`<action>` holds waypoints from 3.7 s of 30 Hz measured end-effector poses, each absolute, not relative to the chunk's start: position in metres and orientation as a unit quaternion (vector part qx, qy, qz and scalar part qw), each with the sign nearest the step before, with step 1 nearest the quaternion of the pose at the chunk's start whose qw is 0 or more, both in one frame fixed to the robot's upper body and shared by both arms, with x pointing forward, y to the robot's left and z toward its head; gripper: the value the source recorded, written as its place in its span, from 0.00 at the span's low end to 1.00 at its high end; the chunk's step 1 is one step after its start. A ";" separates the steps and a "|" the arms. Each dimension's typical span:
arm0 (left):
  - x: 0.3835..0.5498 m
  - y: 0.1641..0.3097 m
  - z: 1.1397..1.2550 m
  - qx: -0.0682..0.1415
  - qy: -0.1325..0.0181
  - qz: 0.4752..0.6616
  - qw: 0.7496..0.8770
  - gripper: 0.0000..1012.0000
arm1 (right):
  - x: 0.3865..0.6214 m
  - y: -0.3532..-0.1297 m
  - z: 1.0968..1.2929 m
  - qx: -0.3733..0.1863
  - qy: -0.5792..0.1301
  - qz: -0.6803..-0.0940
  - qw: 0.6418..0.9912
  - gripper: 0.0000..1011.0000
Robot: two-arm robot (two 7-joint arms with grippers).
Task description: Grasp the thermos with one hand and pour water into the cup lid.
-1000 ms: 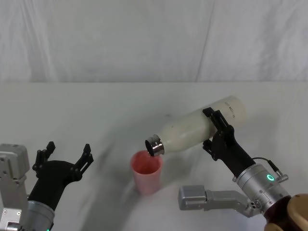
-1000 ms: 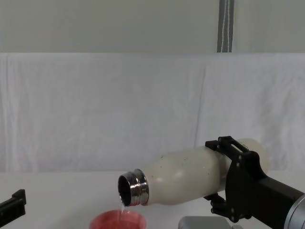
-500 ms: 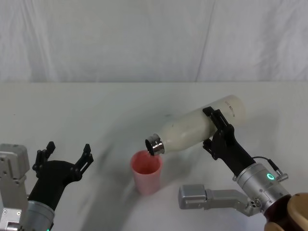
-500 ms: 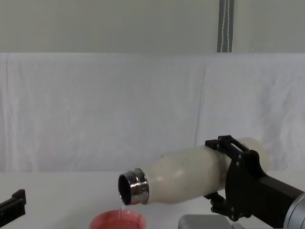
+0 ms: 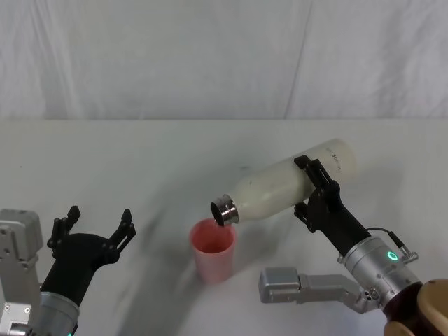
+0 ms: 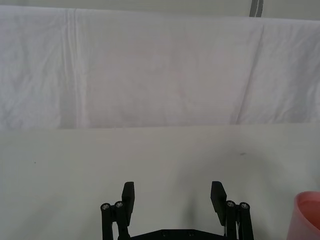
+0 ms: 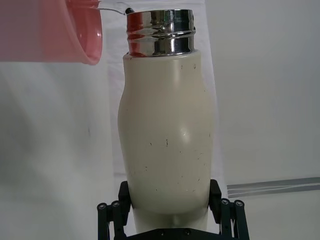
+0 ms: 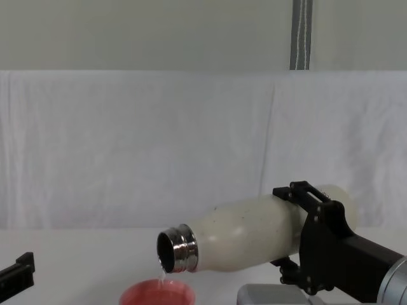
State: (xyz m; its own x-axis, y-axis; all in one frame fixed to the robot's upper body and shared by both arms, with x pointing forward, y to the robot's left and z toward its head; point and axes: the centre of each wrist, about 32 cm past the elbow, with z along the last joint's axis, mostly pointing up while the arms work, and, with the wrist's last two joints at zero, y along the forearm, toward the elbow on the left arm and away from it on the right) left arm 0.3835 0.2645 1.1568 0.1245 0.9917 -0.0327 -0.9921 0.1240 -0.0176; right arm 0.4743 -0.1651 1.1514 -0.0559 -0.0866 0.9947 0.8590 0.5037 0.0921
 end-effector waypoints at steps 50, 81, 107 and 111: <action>0.384 0.265 1.157 -0.017 0.006 0.662 0.750 0.99 | 0.473 -0.188 1.176 -0.137 -0.321 -0.508 0.787 0.94; 0.384 0.265 1.157 -0.017 0.006 0.662 0.750 0.99 | 0.481 -0.211 1.186 -0.004 -0.104 -0.521 0.847 0.94; 0.384 0.265 1.157 -0.017 0.006 0.662 0.750 0.99 | 0.496 -0.217 1.178 0.009 0.001 -0.513 0.858 0.94; 0.384 0.265 1.157 -0.017 0.006 0.662 0.750 0.99 | 0.497 -0.216 1.175 0.009 0.004 -0.516 0.857 0.94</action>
